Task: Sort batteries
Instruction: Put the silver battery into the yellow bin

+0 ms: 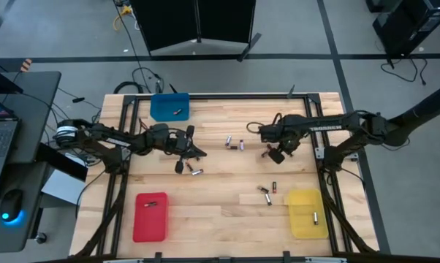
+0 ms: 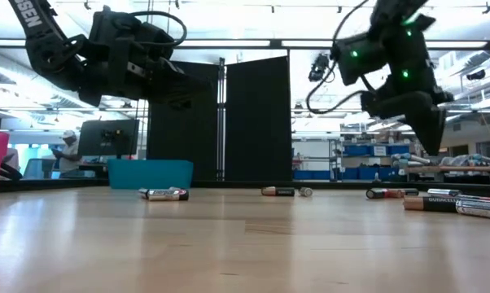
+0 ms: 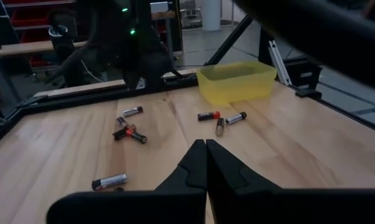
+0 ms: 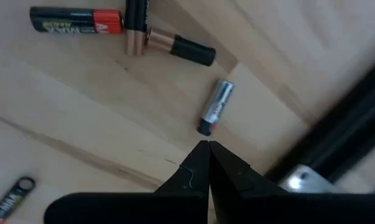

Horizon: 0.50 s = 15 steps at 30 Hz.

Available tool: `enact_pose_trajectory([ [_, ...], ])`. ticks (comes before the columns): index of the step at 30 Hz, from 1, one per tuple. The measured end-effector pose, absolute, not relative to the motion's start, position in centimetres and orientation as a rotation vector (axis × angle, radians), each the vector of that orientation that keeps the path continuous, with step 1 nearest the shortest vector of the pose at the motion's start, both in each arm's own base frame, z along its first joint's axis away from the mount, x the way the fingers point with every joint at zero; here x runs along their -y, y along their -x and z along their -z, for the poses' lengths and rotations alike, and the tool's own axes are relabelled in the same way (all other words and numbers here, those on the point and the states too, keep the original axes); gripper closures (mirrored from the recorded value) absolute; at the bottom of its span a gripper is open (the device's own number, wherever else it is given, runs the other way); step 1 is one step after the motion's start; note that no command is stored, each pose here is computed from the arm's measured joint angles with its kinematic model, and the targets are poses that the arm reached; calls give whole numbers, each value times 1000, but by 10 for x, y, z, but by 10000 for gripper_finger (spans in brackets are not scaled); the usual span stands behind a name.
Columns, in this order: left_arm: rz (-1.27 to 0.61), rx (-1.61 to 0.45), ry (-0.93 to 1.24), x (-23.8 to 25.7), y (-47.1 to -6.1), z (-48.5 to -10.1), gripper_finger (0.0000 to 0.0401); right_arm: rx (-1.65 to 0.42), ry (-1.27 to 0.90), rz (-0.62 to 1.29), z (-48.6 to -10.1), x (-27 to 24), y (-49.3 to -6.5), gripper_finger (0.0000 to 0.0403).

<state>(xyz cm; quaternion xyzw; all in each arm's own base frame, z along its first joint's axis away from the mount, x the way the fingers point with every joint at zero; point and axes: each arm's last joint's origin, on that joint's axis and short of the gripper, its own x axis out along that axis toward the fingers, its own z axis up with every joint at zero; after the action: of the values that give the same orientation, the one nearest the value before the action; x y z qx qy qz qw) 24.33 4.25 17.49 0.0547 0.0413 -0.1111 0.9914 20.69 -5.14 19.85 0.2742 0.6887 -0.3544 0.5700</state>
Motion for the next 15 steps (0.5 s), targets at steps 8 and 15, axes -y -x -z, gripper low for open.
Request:
enact_pose_trajectory([
  [8, 223, -82, -118, -42, -243, -175, 398, -1460, -785, 841, -179, 55, -178, 388],
  [15, 219, -83, -113, -43, -243, -175, 398, -1381, -841, 884, -165, 59, -162, 362],
])
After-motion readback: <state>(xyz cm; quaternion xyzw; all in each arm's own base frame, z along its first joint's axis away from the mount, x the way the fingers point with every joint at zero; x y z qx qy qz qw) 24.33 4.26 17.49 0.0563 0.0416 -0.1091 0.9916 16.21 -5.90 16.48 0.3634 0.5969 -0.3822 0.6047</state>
